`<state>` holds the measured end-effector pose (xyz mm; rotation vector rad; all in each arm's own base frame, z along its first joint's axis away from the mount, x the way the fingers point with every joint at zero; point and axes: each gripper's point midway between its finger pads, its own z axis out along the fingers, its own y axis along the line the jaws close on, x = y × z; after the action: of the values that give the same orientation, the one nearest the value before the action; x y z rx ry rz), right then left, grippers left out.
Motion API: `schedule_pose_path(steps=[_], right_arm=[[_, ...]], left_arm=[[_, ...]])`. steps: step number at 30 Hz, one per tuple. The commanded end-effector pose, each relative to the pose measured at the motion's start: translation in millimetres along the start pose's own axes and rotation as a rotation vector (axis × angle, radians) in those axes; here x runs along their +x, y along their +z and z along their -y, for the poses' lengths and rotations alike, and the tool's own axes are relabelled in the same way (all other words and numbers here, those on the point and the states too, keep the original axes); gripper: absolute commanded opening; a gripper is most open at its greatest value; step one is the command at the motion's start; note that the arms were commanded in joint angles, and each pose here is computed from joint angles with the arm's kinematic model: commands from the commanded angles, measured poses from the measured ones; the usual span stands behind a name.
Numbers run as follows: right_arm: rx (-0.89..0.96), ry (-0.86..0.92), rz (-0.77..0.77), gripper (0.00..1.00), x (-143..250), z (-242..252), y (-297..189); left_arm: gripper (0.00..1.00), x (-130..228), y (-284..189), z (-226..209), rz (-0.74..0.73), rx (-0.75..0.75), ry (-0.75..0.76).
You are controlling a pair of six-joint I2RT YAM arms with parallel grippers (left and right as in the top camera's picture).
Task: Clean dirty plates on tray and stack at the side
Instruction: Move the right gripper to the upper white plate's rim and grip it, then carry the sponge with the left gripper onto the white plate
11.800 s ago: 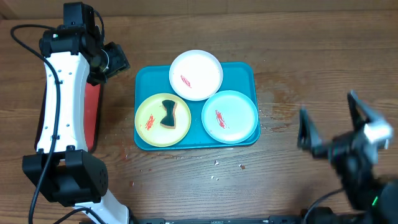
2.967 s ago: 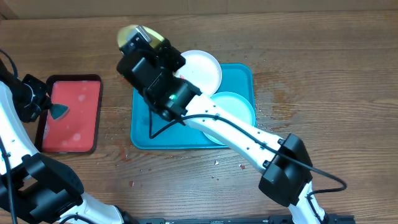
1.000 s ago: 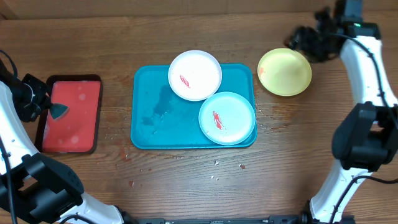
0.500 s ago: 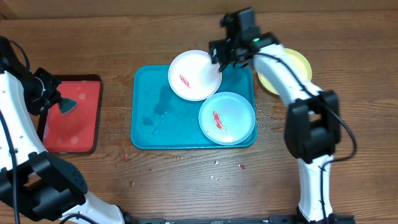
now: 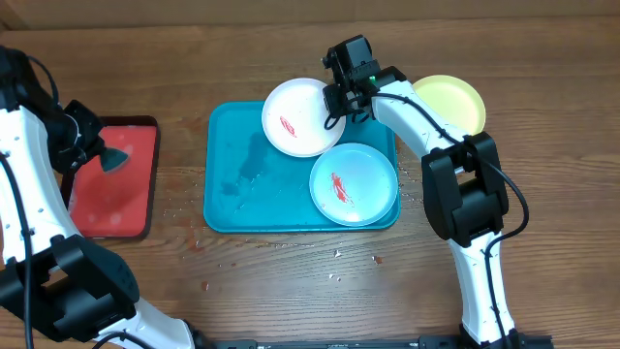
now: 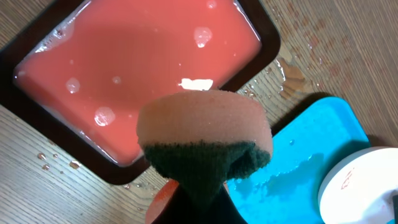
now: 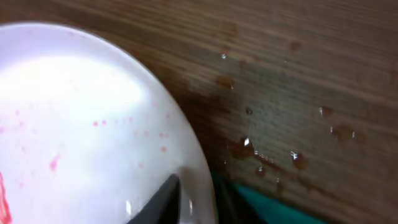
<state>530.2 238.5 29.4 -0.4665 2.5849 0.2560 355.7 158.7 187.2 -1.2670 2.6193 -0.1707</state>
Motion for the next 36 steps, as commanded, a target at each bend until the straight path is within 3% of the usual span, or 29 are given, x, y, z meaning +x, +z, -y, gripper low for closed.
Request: schedule_pose_path(steps=[1, 8, 20, 31, 36], right_arm=[[0.001, 0.002, 0.016, 0.11, -7.5, -2.4, -6.8], [-0.035, 0.024, -0.067, 0.04, 13.3, -30.5, -8.2], [-0.130, 0.010, -0.197, 0.04, 52.8, -122.8, -27.3], [-0.102, 0.211, -0.214, 0.04, 56.1, -128.9, -27.2], [-0.098, 0.256, -0.227, 0.04, 60.3, -134.9, -27.8]], left_arm=[[0.04, -0.6, -5.8, 7.4, 0.015, 0.021, 0.029], [0.04, 4.7, -4.8, 17.9, 0.011, 0.031, 0.097], [0.04, 43.6, 5.0, 92.3, -0.010, 0.140, 0.343], [0.04, 99.7, 52.0, 128.3, -0.096, 0.143, 0.450], [0.04, 140.0, 89.9, 154.4, -0.131, 0.228, 0.513]])
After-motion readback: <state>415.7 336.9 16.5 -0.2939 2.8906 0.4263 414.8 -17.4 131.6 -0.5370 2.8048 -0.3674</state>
